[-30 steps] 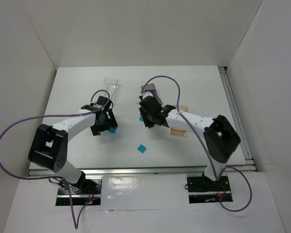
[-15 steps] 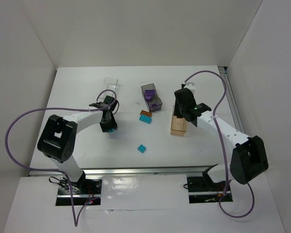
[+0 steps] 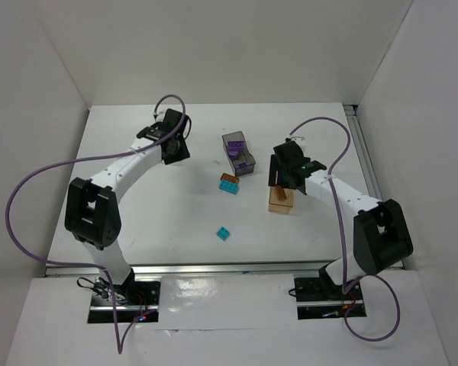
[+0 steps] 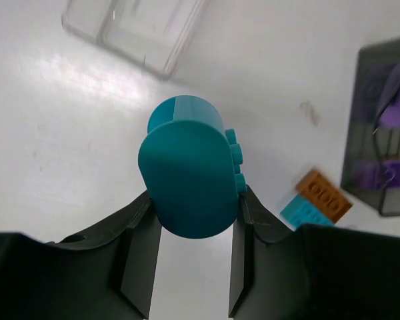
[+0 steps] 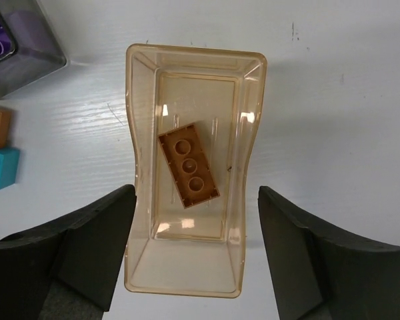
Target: Sort the legos into containers by color
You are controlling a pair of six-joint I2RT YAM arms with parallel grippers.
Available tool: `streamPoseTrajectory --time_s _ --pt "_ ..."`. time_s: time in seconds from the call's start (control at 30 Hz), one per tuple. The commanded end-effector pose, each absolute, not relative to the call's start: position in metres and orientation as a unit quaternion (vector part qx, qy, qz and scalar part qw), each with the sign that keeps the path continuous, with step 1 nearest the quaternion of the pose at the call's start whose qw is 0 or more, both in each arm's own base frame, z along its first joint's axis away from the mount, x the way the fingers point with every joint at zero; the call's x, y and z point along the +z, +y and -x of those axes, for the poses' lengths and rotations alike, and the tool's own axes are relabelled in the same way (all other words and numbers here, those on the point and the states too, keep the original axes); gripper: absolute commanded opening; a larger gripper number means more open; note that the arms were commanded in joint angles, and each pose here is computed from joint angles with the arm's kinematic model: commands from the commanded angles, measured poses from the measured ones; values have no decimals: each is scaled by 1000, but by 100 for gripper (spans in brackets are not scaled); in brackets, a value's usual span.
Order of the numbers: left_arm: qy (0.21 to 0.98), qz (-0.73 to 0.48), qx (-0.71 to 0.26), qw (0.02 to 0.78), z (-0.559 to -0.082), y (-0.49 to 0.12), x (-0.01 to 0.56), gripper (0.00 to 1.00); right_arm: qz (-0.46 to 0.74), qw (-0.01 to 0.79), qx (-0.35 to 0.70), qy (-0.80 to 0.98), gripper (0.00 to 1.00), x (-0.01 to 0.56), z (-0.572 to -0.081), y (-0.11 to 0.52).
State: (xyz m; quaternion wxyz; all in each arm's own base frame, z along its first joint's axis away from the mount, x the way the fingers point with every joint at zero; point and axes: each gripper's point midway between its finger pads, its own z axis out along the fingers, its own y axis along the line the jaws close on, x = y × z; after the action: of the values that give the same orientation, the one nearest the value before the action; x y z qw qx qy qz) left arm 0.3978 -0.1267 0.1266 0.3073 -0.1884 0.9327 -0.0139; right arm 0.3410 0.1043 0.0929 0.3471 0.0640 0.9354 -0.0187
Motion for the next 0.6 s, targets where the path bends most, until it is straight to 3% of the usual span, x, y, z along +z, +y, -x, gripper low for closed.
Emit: streamPoseTrajectory --time_s 0.0,0.27,0.37,0.5,0.53,0.57 --pt "932 179 27 314 -425 -106 131 32 -76 384 -17 920 82 119 -349 106" --pt "929 195 16 315 -500 -85 133 29 -26 409 27 912 84 141 -330 147" --pt "932 193 5 305 -521 -85 122 34 -8 404 37 914 84 140 -321 163" --pt "935 184 9 302 -531 -86 118 68 41 391 74 917 87 142 -305 199" --pt "937 184 11 297 -531 -86 116 80 71 385 88 916 88 141 -294 214" --pt "937 187 8 296 -531 -82 116 83 89 389 105 911 89 144 -293 229"
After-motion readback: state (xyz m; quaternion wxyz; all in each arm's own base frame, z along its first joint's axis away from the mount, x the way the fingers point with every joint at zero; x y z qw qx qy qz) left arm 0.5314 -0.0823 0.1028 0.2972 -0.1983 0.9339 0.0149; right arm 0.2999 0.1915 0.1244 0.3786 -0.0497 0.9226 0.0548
